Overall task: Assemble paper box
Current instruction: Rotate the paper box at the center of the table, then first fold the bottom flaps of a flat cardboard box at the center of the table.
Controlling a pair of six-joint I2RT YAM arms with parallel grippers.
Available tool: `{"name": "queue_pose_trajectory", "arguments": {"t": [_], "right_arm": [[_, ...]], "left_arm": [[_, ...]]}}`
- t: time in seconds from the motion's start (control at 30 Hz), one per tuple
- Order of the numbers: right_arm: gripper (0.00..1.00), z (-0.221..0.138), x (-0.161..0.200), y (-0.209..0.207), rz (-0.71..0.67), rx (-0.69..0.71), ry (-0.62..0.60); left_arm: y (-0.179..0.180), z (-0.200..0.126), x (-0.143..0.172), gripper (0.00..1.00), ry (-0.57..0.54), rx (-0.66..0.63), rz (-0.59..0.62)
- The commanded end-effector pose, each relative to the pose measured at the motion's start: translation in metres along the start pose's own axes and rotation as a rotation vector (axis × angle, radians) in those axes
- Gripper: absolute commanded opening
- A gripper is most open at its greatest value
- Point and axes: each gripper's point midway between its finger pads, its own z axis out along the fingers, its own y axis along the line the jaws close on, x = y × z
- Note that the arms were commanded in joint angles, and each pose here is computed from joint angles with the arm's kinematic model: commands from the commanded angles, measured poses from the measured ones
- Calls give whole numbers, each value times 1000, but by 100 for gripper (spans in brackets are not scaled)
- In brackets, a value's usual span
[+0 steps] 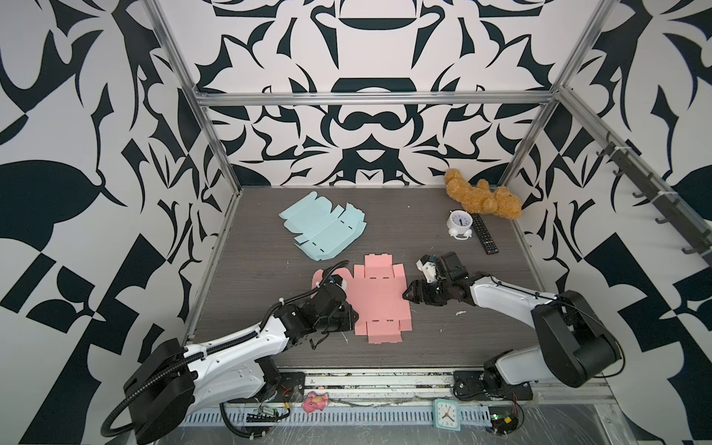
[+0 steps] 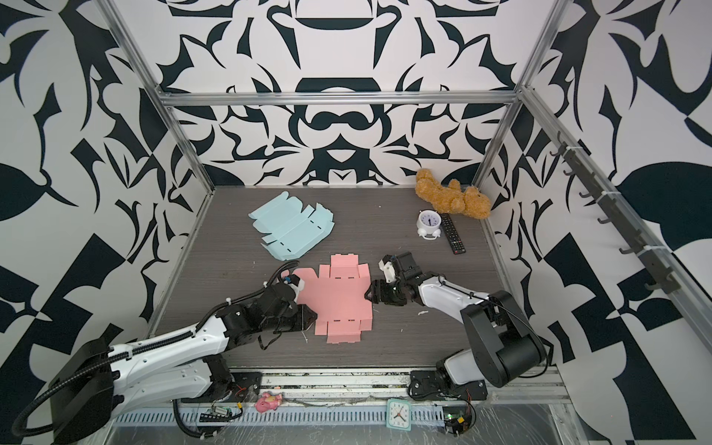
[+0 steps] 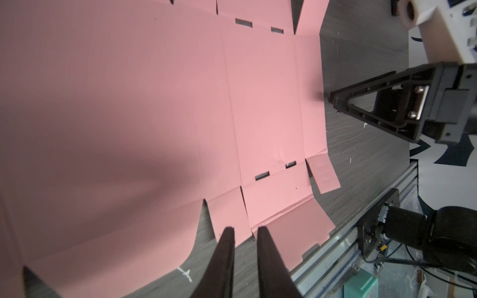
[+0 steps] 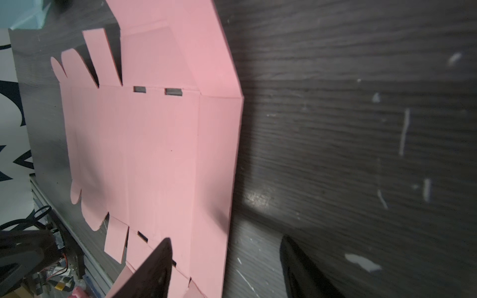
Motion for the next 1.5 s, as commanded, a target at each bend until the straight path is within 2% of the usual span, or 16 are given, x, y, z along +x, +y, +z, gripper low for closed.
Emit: {"name": "queue_pose_trajectory", "arguments": {"t": [0.0,0.2,0.43,0.73,1.17,1.47], "right_arm": [[66,6,-1,-1,33,-6,13],[65,7,0,2,21,12,15],[62,16,5,7,29,-6,31],[52,19,2,13,35,-43,26],[25,22,-2,18,46,-79,10],[14,17,-8,23,49,-94,-16]], "left_arm": [[-7,8,-16,21,27,54,20],[-6,20,-29,17,30,49,36],[13,39,-20,16,64,-6,23],[24,50,-9,15,95,-18,-12],[28,65,1,15,138,-1,-50],[28,69,2,15,146,2,-56]]}}
